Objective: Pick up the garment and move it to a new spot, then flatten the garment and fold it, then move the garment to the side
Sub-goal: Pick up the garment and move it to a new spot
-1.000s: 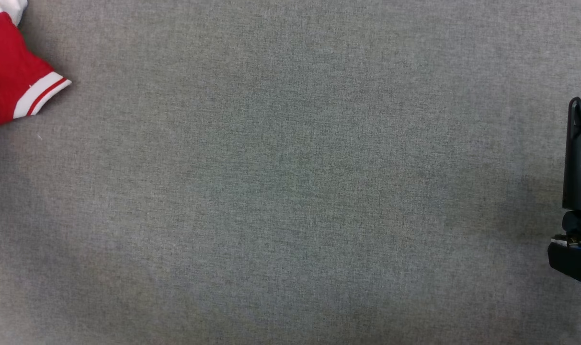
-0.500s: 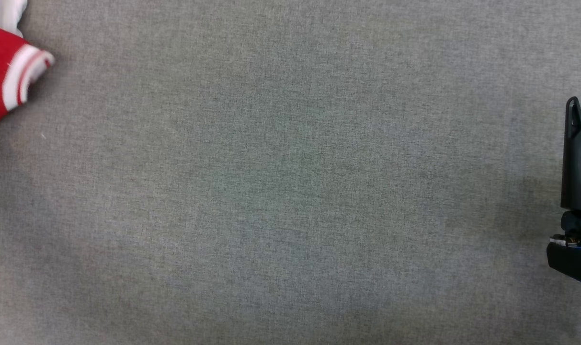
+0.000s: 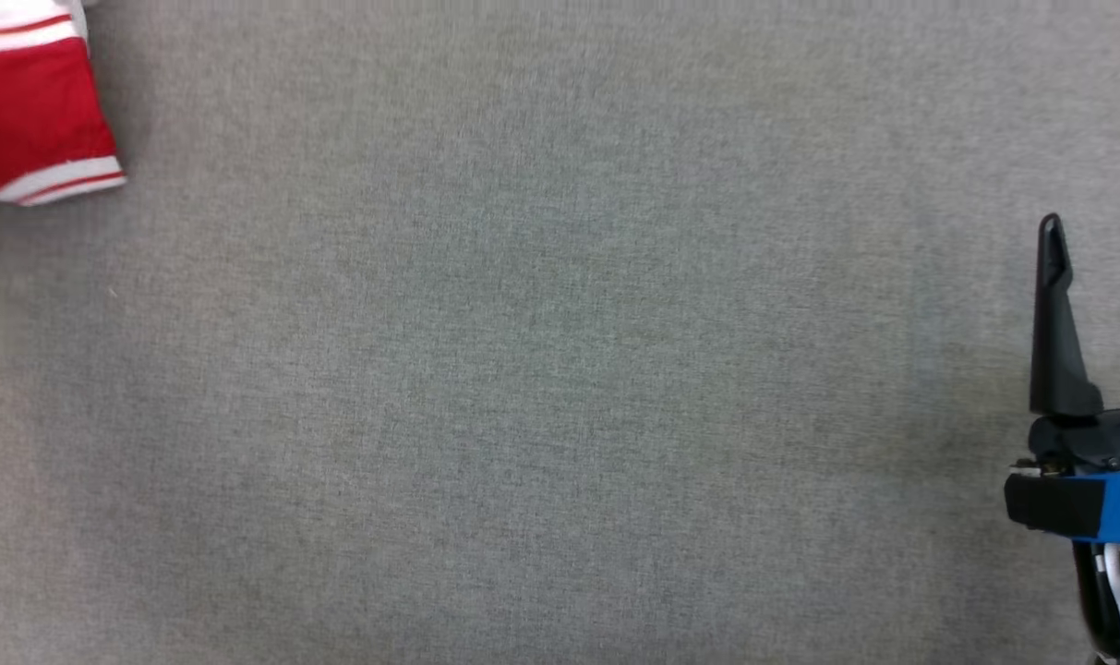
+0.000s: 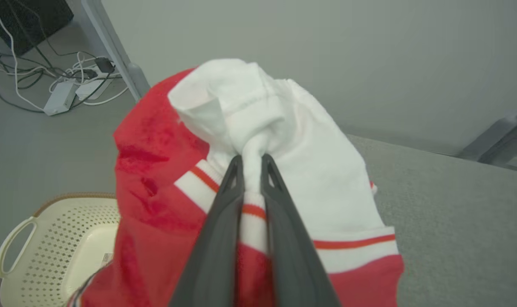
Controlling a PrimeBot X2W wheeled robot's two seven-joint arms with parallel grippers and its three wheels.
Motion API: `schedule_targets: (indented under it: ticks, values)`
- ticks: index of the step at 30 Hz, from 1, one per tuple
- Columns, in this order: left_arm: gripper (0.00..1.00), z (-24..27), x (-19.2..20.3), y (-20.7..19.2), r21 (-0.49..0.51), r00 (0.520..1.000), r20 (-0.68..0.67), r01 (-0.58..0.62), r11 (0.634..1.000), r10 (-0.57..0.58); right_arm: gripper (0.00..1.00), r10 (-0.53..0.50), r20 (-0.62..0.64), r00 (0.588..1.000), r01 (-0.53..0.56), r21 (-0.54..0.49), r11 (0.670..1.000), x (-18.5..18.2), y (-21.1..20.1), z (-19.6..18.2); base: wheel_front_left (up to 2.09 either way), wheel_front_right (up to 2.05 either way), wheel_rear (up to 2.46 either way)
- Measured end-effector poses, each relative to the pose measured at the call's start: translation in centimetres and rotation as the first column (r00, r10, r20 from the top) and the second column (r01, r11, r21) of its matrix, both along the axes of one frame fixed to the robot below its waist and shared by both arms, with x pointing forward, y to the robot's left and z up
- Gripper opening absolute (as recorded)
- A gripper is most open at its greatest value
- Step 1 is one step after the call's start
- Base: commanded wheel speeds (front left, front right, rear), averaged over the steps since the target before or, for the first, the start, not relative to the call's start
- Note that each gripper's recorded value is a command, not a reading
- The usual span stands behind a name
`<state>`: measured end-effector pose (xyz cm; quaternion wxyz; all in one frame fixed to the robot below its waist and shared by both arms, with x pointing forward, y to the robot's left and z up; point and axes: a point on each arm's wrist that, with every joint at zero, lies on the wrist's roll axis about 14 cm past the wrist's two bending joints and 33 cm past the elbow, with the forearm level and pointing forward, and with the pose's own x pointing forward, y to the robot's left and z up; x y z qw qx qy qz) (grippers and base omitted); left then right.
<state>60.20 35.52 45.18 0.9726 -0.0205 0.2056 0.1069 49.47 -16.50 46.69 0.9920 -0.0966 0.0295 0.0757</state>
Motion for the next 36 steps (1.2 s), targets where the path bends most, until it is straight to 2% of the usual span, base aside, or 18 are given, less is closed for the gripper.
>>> schedule_targets:
  ticks: [3,6,11,16,22,26,29,31,34,36]
  values:
    - [0.0,5.0,2.0,-2.8,0.044,0.987,0.131,0.091,0.995,-0.096,1.0,-0.013,0.015,1.0,0.013,0.018,1.0,-0.7,-0.2,0.7,0.0,0.0,0.0]
    - [0.0,10.4,3.2,-6.4,0.095,0.944,0.254,0.192,0.977,-0.21,1.0,-0.027,0.039,0.999,0.025,0.039,0.999,-1.5,-0.5,1.8,0.0,0.0,0.0]
    - [0.0,18.9,3.6,-13.2,0.195,0.813,0.424,0.349,0.917,-0.399,1.0,-0.058,0.065,0.996,0.054,0.07,0.996,-3.4,-1.3,3.1,0.0,0.0,0.0]
    - [0.0,24.4,2.1,-21.8,0.261,0.636,0.532,0.505,0.822,-0.559,1.0,-0.111,0.08,0.991,0.104,0.086,0.991,-5.6,-3.0,4.0,0.0,0.0,0.0]
    - [0.0,28.5,-1.3,-31.6,0.303,0.414,0.617,0.66,0.688,-0.669,1.0,-0.181,0.096,0.979,0.17,0.117,0.979,-8.3,-5.3,4.8,0.0,0.0,0.0]
    - [0.0,27.7,-4.1,-37.3,0.277,0.33,0.628,0.752,0.598,-0.705,1.0,-0.231,0.1,0.968,0.216,0.139,0.966,-10.0,-6.9,5.0,0.0,0.0,0.0]
    - [0.0,25.6,-6.4,-40.5,0.232,0.304,0.616,0.811,0.536,-0.727,1.0,-0.26,0.11,0.959,0.243,0.147,0.959,-11.1,-7.8,5.4,0.0,0.0,0.0]
    - [0.0,24.2,-7.9,-42.0,0.213,0.3,0.604,0.832,0.512,-0.739,1.0,-0.275,0.115,0.955,0.257,0.15,0.955,-11.6,-8.3,5.5,0.0,0.0,0.0]
    - [0.0,21.2,-9.7,-43.0,0.145,0.325,0.578,0.861,0.487,-0.748,1.0,-0.288,0.125,0.949,0.268,0.155,0.951,-12.0,-8.7,5.7,0.0,0.0,0.0]
    - [0.0,18.9,-10.6,-43.1,0.094,0.359,0.557,0.868,0.487,-0.748,1.0,-0.291,0.12,0.949,0.271,0.158,0.95,-12.2,-8.8,5.5,0.0,0.0,0.0]
